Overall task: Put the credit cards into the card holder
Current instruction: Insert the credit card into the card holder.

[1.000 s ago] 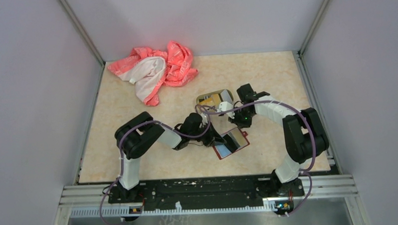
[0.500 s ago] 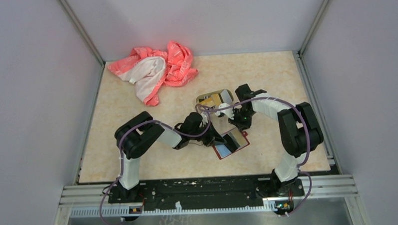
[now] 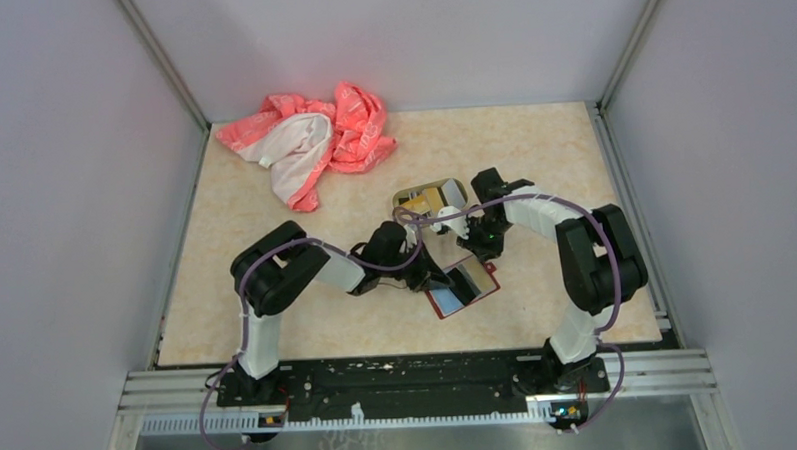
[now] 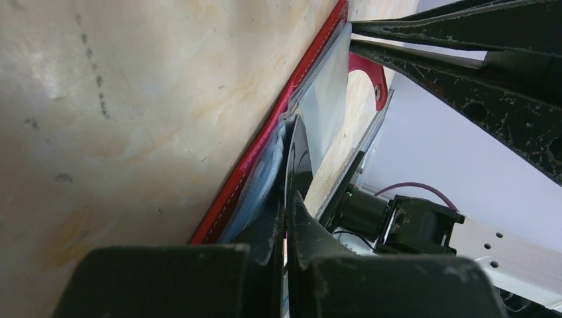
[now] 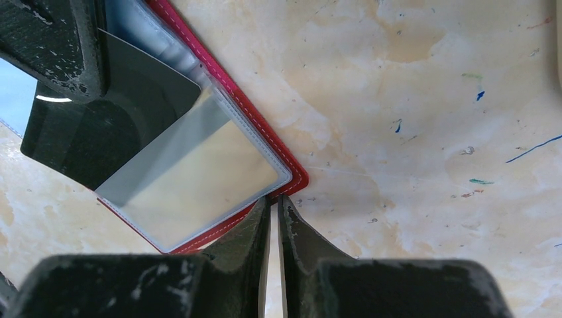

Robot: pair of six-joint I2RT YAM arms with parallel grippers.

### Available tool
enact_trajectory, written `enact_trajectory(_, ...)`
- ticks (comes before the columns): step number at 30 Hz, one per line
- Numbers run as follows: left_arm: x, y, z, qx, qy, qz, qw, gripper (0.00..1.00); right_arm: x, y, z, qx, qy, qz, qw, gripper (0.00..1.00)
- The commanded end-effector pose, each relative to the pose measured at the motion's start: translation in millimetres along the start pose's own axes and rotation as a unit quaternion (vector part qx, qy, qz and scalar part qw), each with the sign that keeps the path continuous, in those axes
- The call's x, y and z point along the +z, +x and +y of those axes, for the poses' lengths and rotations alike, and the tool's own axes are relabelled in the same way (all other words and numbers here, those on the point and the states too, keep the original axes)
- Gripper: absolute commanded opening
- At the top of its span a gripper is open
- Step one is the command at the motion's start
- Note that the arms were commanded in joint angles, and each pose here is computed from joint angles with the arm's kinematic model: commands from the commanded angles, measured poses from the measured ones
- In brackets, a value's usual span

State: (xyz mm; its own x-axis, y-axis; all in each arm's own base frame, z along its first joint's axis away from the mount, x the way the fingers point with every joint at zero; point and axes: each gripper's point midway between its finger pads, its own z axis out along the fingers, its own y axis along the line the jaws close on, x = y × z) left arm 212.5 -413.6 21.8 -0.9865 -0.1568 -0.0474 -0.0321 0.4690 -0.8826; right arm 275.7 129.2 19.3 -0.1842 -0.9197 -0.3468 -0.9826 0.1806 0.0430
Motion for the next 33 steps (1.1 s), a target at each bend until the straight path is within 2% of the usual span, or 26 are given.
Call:
enact_trajectory(1, 3, 9, 41, -0.029, -0.07, 0.013, 0.997, 0.0, 5, -22, 9, -0.009, -0.03, -0.036, 0.999, 0.1)
enact_trajectory(19, 12, 1, 32, -0.02, -0.06, 0.011, 0.998, 0.01, 8, -34, 18, -0.023, -0.042, -0.048, 0.998, 0.1)
enact_trajectory(22, 13, 0, 31, -0.021, -0.054, 0.012, 0.998, 0.03, 5, -36, 14, -0.019, -0.029, -0.05, 0.998, 0.11)
enact_trajectory(25, 13, 2, 31, -0.023, -0.047, 0.015, 0.999, 0.07, -7, -38, -3, -0.013, 0.018, -0.053, 0.998, 0.15)
enact_trajectory(29, 11, 6, 34, -0.024, -0.044, 0.018, 0.999, 0.13, -34, -49, -14, -0.029, 0.064, -0.099, 0.993, 0.2)
enact_trajectory(33, 9, 8, 37, -0.028, -0.04, 0.02, 0.999, 0.18, -53, -75, 29, -0.14, 0.003, -0.188, 0.972, 0.19)
